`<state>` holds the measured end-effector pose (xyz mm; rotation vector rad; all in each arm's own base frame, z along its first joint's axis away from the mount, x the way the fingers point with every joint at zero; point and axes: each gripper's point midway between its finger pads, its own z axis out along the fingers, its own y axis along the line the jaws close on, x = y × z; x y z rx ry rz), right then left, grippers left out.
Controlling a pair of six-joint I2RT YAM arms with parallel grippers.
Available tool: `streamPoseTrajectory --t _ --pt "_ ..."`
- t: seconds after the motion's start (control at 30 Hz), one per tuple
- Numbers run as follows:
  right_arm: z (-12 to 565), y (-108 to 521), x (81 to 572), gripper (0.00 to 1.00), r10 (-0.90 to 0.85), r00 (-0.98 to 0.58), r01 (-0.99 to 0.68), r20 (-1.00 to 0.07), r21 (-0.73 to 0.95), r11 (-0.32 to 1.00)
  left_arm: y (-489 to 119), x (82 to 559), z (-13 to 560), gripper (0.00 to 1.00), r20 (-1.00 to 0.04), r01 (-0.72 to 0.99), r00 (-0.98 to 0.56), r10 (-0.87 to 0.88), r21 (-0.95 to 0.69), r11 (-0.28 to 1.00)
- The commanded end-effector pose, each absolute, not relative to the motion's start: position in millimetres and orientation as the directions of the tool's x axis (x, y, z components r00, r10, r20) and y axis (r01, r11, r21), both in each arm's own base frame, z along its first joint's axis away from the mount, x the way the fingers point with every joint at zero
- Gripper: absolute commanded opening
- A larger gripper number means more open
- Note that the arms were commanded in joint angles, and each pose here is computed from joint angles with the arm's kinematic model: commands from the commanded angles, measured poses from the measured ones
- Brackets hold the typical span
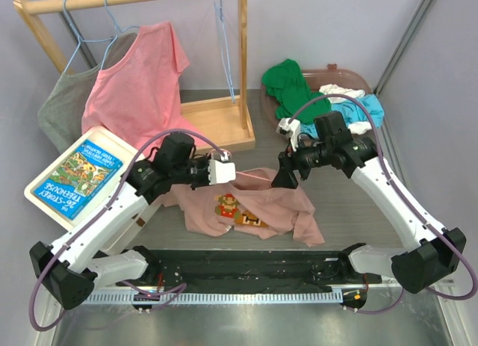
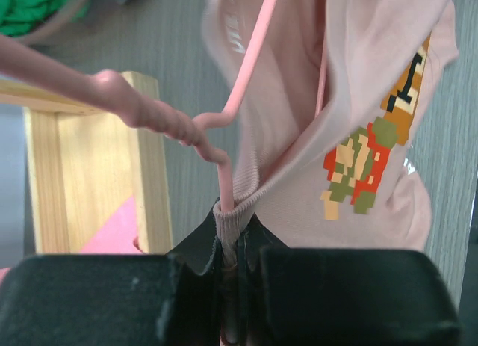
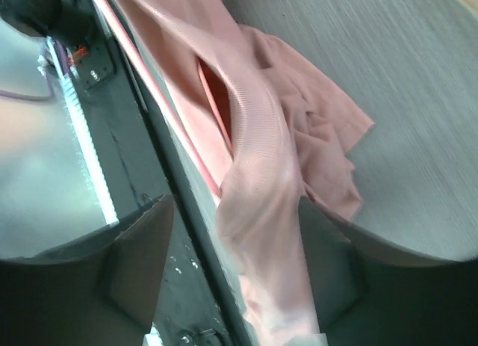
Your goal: Place the t-shirt on the hanger
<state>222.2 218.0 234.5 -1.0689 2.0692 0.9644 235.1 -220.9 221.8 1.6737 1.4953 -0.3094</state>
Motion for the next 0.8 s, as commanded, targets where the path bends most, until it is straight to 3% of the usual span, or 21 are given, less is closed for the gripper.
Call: streamPoseTrajectory --t 0.0,0.03,0.2,0.47,0.53,0.6,0.67,0.73,0.77 --pt "246.9 200.3 214.8 0.83 -0.469 -0.461 -0.867 -0.753 0.269 0.420 -220.6 234.9 261.8 0.00 -0.717 0.876 0.264 0.646 0.458 0.150" --pt "248.6 191.0 219.3 0.87 -0.481 -0.437 -0.873 -0.760 0.231 0.429 -217.4 233.4 262.7 0.00 -0.714 0.872 0.271 0.646 0.467 0.151" --pt "242.7 161.1 217.0 0.88 -0.550 -0.393 -0.878 -0.737 0.123 0.462 -211.3 222.3 272.9 0.00 -0.767 0.866 0.262 0.586 0.454 0.207" --pt "231.6 143.8 195.0 0.79 -0.601 -0.335 -0.906 -0.725 0.072 0.418 -205.8 217.5 278.9 0.00 -0.800 0.872 0.213 0.561 0.414 0.259" --pt "226.6 144.2 190.4 0.61 -0.599 -0.341 -0.907 -0.724 0.086 0.412 -208.1 216.0 280.0 0.00 -0.805 0.877 0.215 0.552 0.408 0.254" --pt "228.7 146.9 190.7 0.30 -0.593 -0.337 -0.911 -0.731 0.094 0.402 -208.4 213.5 278.7 0.00 -0.804 0.884 0.212 0.555 0.399 0.241" --pt "239.9 151.3 194.7 0.27 -0.580 -0.313 -0.918 -0.752 0.083 0.388 -209.1 212.0 276.4 0.00 -0.800 0.890 0.217 0.560 0.398 0.224" --pt "252.9 160.0 193.6 0.31 -0.554 -0.276 -0.935 -0.785 0.086 0.344 -212.7 210.7 277.9 0.00 -0.803 0.896 0.223 0.553 0.392 0.208" --pt "256.0 162.0 193.7 0.38 -0.549 -0.266 -0.939 -0.792 0.085 0.332 -215.1 212.1 276.3 0.00 -0.804 0.901 0.215 0.554 0.382 0.205"
